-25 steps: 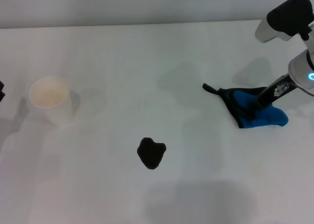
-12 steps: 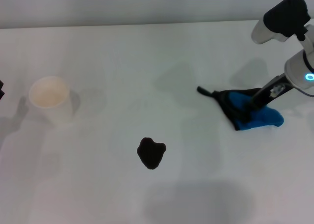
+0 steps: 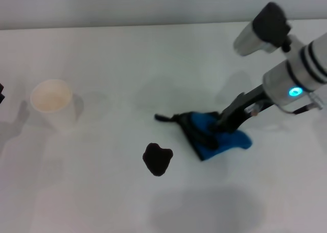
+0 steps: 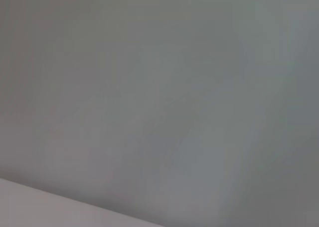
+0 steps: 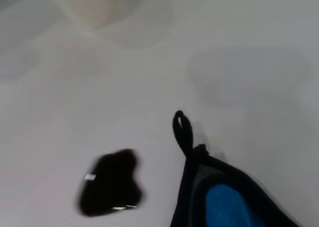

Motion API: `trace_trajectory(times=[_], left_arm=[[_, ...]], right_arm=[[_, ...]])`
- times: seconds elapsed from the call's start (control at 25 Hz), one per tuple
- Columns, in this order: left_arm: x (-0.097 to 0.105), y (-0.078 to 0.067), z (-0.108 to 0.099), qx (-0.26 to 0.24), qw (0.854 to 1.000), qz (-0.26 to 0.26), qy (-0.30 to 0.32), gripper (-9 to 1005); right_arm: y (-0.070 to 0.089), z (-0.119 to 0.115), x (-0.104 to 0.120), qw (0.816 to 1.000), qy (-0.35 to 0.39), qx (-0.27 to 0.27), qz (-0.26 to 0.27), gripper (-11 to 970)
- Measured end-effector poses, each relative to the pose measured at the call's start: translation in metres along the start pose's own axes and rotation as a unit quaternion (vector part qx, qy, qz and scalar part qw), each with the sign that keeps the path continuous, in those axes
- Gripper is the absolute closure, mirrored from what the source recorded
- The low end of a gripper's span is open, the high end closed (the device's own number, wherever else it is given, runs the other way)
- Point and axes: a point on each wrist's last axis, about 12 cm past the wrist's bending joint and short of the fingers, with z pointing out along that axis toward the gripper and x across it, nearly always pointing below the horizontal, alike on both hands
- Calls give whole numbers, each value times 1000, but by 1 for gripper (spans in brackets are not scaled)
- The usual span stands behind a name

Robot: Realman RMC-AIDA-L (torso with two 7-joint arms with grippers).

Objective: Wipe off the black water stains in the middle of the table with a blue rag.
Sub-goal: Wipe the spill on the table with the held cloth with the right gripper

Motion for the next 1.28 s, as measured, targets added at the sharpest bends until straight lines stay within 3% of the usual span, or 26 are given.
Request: trace_trajectory(times=[0.36,0.68,0.96,1.28], left_arm=[[-2,-3,9,4,1000,1,2,113],[-2,-6,16,7,1000,-12,12,113],[-3,-6,18,8,1000,-13,11,113],[-3,-7,19,9,1000,-14,11,112]], right_arm=[[32,35,-10,996,-21,-74,-52,865],[39,47,-6,993,-31,-94,-67,864],[52,54,7,986,16,-128,-105,864],[58,62,-1,984,6,-123,-128,865]])
